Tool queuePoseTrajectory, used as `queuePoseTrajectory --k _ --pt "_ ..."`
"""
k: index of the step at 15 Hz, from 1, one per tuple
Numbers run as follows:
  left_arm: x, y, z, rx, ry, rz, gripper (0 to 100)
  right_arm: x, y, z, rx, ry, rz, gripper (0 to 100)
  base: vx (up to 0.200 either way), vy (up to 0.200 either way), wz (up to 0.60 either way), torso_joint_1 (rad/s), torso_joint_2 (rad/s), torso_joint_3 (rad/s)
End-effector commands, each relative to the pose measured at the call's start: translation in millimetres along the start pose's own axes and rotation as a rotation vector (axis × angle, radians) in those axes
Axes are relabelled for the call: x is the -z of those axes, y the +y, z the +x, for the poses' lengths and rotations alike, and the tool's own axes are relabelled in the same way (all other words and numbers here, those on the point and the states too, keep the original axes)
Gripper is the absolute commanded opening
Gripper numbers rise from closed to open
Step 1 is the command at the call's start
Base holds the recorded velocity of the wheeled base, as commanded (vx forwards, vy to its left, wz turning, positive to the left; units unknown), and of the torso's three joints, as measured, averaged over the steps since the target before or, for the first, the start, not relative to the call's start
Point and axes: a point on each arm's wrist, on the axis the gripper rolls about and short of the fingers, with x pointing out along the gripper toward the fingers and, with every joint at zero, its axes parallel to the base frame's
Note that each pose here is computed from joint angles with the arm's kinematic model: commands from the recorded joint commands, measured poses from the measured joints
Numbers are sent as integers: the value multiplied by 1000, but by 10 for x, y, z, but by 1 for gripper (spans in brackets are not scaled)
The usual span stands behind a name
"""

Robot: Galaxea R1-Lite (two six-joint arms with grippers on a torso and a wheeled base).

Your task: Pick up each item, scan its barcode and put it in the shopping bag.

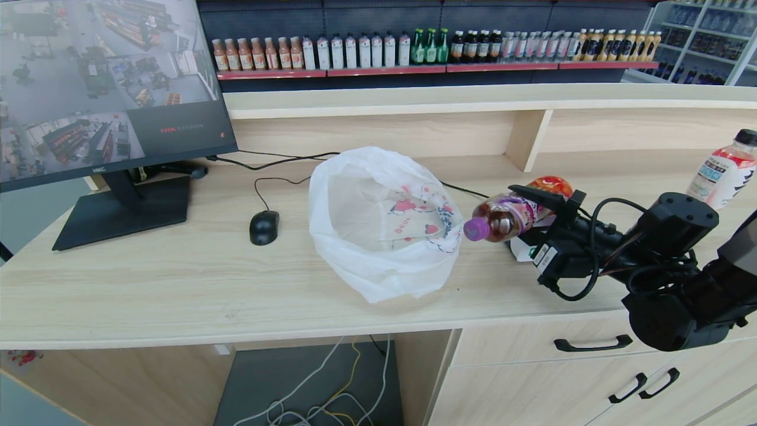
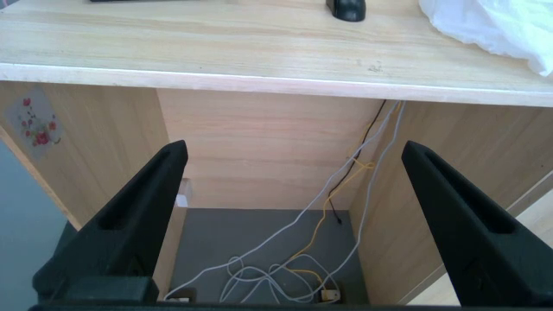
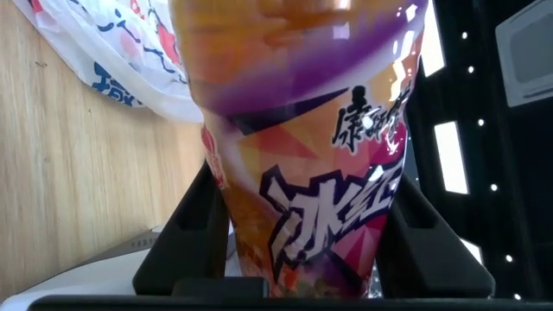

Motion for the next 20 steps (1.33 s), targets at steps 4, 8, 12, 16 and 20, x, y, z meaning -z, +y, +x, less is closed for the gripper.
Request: queuePoseTrajectory --k 4,8,12,16,20 --pt "0 0 0 -1 0 0 100 -3 11 -5 -4 0 2 0 0 0 0 0 0 0" --pt "0 0 0 -1 0 0 100 -24 -4 -1 -1 -5 5 0 0 0 0 0 0 0" --pt "0 0 0 -1 0 0 100 -102 -264 -1 56 -19 13 0 0 0 0 0 0 0" --pt "0 0 0 -1 0 0 100 -261 -498 33 108 -63 89 0 0 0 0 0 0 0" --pt "0 0 0 -1 0 0 100 -494 -701 62 165 -84 243 0 0 0 0 0 0 0"
